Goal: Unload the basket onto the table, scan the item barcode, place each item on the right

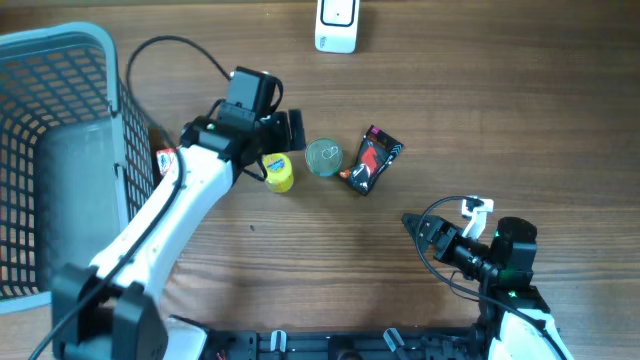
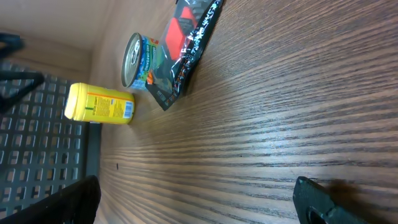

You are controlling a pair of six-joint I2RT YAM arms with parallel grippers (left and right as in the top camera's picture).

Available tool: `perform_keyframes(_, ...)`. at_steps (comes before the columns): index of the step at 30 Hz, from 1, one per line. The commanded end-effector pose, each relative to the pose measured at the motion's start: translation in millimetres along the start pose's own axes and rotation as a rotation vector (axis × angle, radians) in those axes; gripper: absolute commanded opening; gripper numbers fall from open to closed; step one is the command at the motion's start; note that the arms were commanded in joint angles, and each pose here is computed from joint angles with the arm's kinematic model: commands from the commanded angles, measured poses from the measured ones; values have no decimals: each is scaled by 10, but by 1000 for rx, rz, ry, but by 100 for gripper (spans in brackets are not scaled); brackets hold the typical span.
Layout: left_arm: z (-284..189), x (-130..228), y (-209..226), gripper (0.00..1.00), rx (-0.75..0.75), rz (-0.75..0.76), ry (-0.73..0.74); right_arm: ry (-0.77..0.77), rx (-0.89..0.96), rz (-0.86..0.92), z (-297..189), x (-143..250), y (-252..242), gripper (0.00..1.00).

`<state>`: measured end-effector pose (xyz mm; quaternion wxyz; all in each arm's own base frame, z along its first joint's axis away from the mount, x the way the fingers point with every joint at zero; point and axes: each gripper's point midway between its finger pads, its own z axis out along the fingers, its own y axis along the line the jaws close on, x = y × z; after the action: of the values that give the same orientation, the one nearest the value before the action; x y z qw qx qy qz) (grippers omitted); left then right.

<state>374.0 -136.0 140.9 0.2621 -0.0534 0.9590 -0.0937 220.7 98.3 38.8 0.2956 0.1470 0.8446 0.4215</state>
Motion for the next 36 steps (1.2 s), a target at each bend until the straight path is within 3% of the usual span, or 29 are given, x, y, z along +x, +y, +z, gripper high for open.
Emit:
perform_keyframes(1,-285,-203,70,100,-21,-186,-114,-2,5,-18,-1,-5,-14,100)
perform_keyframes(9,-878,-434,106,100,-23,-256,-309,56,-100,-63,-12,90,170,100)
perform_keyframes(13,-1255,-519,174,100,-66,-260,-441,85,-253,-150,-65,109,461,100)
perform_keyframes(24,-2354,-480,782,100,-157,-624,-797,201,-528,-294,-272,93,1129,100)
perform_keyframes(29,-2537,-394,899,100,-160,-649,-828,198,-576,-386,-299,-47,1461,100)
perform_keyframes(36,-2613,-298,1084,100,-260,-641,-850,83,-493,-476,-182,-550,1769,100)
